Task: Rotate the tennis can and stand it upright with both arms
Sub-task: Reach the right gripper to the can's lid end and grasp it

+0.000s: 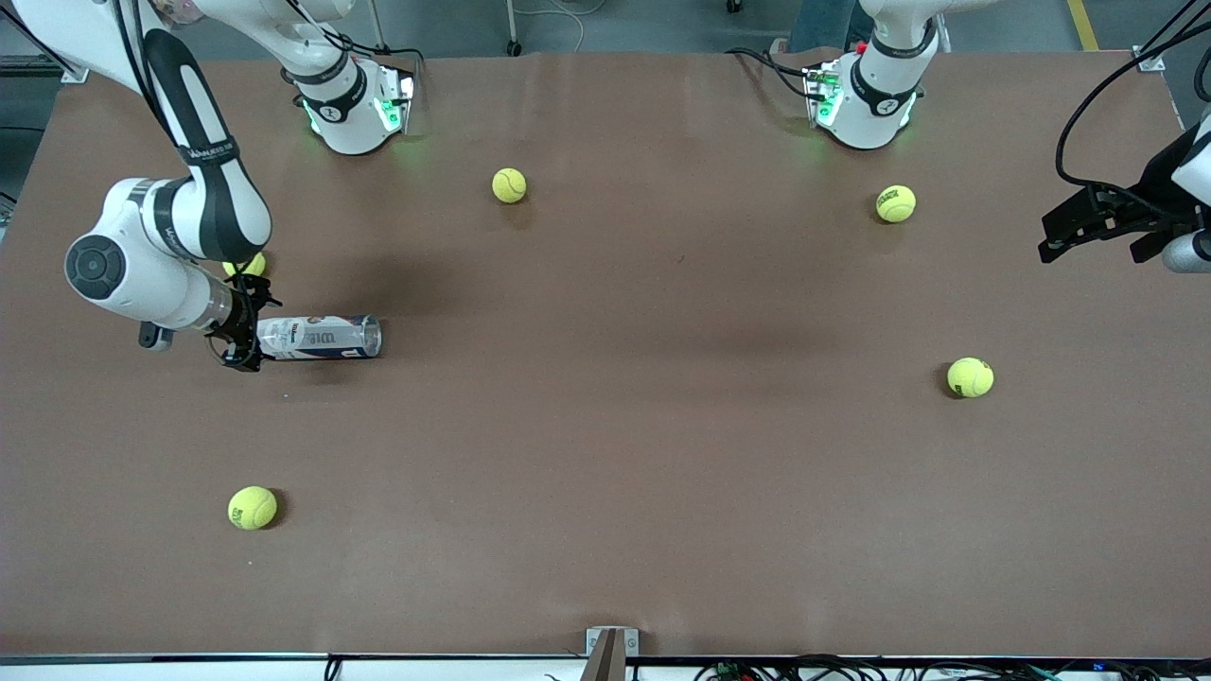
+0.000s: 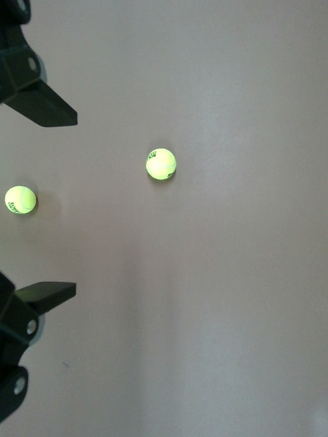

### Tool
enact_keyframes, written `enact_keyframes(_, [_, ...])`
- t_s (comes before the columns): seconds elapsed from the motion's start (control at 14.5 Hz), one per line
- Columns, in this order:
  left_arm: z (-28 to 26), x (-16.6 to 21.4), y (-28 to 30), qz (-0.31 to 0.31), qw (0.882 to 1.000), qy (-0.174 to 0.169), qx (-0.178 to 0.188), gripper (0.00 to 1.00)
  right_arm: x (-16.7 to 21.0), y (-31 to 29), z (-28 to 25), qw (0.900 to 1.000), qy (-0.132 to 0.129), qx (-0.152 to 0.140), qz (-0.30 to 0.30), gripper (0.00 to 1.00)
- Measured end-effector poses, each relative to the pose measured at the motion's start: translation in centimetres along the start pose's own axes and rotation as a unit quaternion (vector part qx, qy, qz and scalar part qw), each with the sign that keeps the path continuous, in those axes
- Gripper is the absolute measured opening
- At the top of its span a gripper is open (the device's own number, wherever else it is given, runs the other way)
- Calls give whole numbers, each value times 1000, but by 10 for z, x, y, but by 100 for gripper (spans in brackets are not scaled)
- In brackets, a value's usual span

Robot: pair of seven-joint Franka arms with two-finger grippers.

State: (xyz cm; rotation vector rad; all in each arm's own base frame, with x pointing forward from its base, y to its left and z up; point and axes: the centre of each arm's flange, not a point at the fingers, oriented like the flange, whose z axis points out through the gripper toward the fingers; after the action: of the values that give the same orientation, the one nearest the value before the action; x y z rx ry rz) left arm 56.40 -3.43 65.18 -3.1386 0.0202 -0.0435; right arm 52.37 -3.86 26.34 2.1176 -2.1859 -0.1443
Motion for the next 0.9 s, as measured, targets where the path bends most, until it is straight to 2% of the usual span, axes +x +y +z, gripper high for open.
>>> enact_keyframes(0.34, [0, 0, 0, 0, 1000, 0, 0, 100, -1, -4, 33, 1000, 3, 13, -1, 100])
enact_keyframes(0.9, [0, 0, 0, 0, 1000, 0, 0, 100, -16, -7, 65, 1000, 5, 6, -12, 100])
